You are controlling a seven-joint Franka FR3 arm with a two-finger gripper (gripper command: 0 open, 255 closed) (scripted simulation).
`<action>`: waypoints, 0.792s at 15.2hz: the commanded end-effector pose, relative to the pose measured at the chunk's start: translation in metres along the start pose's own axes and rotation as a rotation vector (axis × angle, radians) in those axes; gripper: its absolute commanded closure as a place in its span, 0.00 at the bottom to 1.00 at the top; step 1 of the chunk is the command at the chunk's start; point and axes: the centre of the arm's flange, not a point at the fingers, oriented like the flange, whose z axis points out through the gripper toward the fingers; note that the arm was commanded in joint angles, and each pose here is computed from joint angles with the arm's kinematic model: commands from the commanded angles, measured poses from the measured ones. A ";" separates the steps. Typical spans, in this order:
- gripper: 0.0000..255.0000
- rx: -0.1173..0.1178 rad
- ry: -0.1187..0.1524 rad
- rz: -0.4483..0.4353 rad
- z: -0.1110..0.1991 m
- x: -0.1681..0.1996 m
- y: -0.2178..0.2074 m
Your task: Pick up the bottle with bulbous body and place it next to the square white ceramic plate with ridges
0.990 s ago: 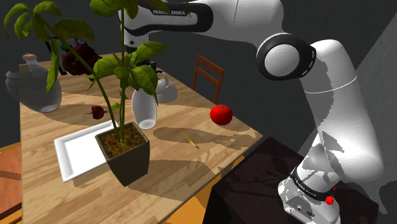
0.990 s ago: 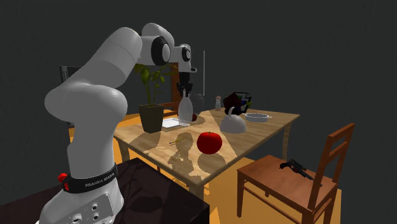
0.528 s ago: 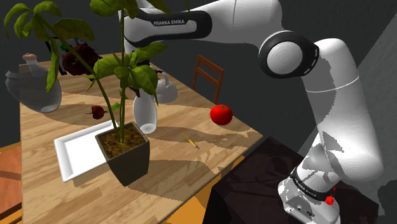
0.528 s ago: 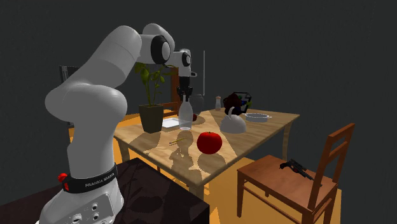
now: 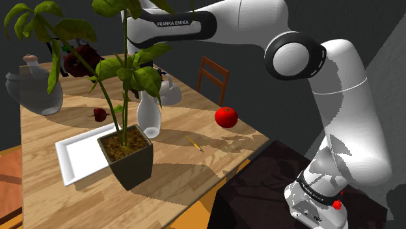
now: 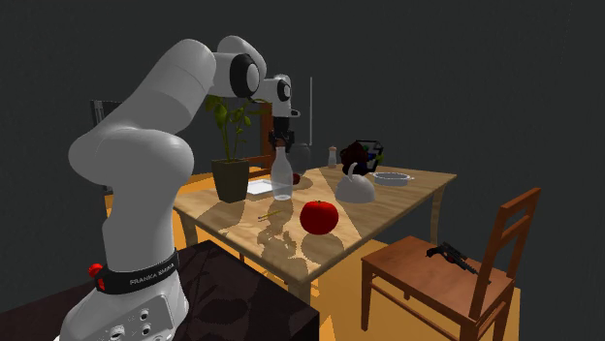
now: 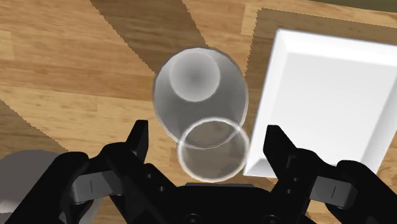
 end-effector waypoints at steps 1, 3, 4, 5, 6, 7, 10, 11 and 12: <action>0.00 0.000 0.000 0.000 0.000 0.000 0.000; 0.00 0.000 0.000 0.000 0.000 0.000 0.000; 0.00 0.000 0.000 0.000 -0.013 0.000 0.000; 0.00 0.000 0.000 0.000 -0.026 0.000 0.000; 0.00 0.000 0.000 0.000 -0.040 0.000 0.000; 0.00 0.000 0.000 0.000 -0.050 0.000 0.000; 0.00 0.000 0.000 0.000 -0.050 0.000 0.000; 0.00 0.000 0.000 0.000 -0.050 0.000 0.000; 0.00 0.000 0.000 0.000 -0.050 0.000 0.000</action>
